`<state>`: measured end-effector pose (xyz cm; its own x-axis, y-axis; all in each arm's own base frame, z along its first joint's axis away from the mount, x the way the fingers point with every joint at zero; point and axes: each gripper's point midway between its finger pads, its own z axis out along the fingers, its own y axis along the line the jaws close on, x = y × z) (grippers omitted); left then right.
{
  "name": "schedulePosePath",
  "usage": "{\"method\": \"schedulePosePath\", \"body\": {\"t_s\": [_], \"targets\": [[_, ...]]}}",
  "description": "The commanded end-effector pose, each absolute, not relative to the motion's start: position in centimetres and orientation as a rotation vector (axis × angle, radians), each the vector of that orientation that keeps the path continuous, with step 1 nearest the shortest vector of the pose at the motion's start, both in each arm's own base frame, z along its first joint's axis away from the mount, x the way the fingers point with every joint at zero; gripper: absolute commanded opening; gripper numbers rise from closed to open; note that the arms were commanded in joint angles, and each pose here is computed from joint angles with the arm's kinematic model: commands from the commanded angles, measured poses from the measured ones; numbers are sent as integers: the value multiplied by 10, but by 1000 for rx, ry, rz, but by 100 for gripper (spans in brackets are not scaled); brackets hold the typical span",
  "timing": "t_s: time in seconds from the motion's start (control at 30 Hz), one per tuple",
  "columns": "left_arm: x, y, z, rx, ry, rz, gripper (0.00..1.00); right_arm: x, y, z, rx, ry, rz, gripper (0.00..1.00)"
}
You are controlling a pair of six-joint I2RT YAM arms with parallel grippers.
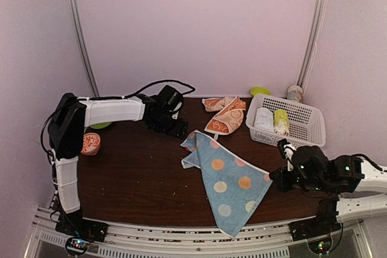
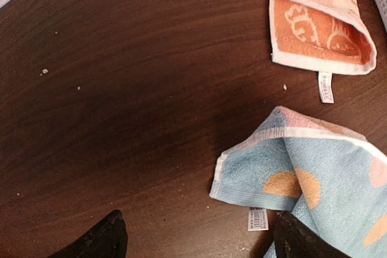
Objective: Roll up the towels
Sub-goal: Pick up the towel from the center of the board.
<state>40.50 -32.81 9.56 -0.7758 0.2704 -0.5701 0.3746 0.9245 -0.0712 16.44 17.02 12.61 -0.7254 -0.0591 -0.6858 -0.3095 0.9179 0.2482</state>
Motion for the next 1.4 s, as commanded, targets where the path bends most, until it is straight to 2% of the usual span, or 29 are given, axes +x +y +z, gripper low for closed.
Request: {"method": "schedulePosePath", "body": {"t_s": [0.0,0.27,0.7,1.0,1.23,1.37], "targets": [[400,-330,82,515,2543,-248,83,170,153,134,-140,2312,427,0],[394,-338,54,521,2631,-328,73,171,149,138,-85,2290,451,0],[394,-343,27,450,2715,-339,73,172,152,139,-89,2296,448,0],[395,-345,14,470,2747,-270,66,172,152,139,-89,2292,452,0],[388,-340,0,518,2772,-174,52,172,152,138,-90,2291,453,0],[380,-341,-9,575,2782,-124,32,171,151,137,-88,2291,453,0]]}}
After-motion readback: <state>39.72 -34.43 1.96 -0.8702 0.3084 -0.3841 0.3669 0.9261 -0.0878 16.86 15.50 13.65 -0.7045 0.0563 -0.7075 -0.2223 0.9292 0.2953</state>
